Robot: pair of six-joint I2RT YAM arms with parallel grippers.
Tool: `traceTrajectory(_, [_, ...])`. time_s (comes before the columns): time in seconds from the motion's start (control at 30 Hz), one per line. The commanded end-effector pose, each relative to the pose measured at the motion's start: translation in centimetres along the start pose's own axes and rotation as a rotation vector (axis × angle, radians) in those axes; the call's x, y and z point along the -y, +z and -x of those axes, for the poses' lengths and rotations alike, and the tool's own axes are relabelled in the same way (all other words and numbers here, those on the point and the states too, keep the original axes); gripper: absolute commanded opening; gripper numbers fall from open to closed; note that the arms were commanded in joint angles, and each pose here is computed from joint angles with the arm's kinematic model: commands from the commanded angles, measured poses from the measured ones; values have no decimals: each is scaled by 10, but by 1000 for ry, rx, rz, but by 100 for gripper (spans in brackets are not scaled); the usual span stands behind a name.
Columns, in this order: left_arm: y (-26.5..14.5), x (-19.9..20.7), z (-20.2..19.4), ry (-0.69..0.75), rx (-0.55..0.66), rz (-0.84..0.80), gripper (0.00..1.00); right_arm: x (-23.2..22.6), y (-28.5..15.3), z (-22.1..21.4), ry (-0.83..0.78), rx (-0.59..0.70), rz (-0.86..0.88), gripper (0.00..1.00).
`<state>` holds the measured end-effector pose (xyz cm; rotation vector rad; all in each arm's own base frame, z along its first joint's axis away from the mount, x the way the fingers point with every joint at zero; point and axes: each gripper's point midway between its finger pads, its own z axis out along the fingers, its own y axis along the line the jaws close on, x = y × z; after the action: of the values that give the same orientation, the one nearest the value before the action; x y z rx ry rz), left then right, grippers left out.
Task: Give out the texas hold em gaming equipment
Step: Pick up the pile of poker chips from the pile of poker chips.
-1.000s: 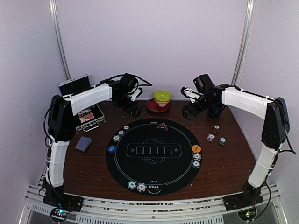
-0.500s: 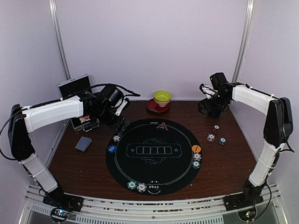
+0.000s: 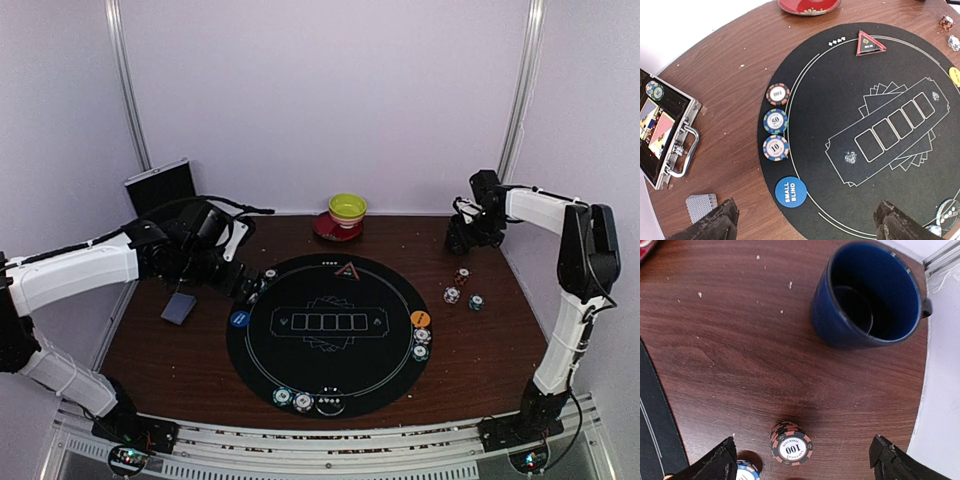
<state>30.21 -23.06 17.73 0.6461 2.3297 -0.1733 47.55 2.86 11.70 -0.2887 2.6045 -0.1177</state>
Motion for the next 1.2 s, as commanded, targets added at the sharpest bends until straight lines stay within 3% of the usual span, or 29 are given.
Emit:
traceTrajectory(0.0, [4,-2,8,-7,49,12,98,2,23,-24,-12,-92,3,92])
traceTrajectory(0.33, [4,-6,9,-6,51,35,98,13,35,-50,18,-182,59,85])
traceTrajectory(1.17, [11,-11,6,3,33,71,98,-9,33,-49,-24,-151,90,83])
